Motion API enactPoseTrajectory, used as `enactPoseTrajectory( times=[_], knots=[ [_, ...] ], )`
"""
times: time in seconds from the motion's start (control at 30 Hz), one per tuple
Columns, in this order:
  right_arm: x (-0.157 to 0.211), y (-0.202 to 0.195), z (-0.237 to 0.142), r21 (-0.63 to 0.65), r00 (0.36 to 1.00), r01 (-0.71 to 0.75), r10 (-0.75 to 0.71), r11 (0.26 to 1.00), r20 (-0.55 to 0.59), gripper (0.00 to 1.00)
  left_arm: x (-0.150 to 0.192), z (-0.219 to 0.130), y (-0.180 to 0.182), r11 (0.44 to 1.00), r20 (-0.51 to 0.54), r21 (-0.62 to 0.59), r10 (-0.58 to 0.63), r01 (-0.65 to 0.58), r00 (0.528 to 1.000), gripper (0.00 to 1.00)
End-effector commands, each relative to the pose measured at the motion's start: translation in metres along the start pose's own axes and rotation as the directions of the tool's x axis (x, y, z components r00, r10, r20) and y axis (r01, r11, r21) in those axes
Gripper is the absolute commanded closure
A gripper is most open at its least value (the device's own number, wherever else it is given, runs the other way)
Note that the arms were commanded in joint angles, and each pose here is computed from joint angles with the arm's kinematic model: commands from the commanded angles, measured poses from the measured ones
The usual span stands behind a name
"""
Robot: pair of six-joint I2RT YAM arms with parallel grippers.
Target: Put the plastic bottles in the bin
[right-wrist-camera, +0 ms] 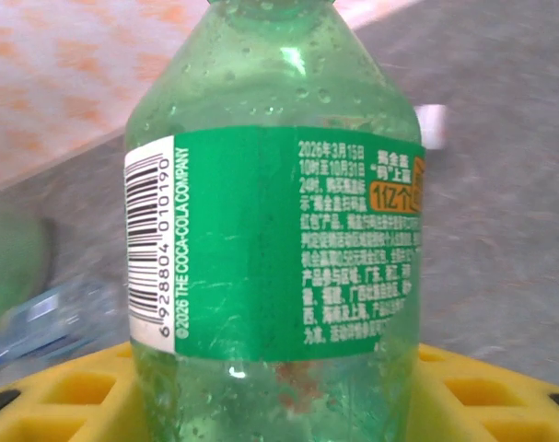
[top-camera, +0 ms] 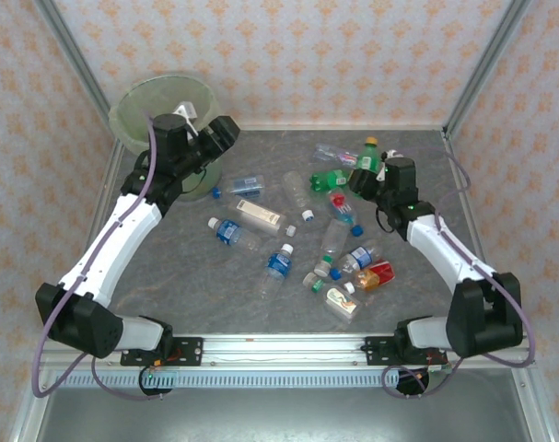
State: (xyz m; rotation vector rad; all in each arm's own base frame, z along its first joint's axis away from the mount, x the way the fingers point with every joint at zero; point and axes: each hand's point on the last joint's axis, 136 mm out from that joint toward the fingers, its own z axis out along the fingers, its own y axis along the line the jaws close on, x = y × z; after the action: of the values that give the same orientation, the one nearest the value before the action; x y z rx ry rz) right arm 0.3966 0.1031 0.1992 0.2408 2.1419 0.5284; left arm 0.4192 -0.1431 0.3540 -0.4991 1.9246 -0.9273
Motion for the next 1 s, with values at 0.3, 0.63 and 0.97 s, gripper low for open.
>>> enactPoseTrajectory(
  times=[0.3, 0.63, 0.97],
  knots=[
    [-0.009, 0.139, -0.049, -0.393, 0.987, 0.162, -0.147, 0.905, 0.067, 0.46, 0.066, 0.035, -0.091, 0.961, -0.107, 0.275, 0.057, -0.025, 0.993, 0.26],
    [-0.001, 0.177, -0.068, -0.494, 0.983, 0.184, -0.172, 0.850, 0.070, 0.46, 0.120, 0.060, -0.123, 0.931, -0.221, 0.361, 0.146, -0.059, 0.964, 0.27],
    [0.001, 0.185, -0.073, -0.515, 0.983, 0.183, -0.172, 0.837, 0.069, 0.47, 0.150, 0.071, -0.112, 0.928, -0.310, 0.370, 0.166, -0.042, 0.936, 0.32]
  ],
)
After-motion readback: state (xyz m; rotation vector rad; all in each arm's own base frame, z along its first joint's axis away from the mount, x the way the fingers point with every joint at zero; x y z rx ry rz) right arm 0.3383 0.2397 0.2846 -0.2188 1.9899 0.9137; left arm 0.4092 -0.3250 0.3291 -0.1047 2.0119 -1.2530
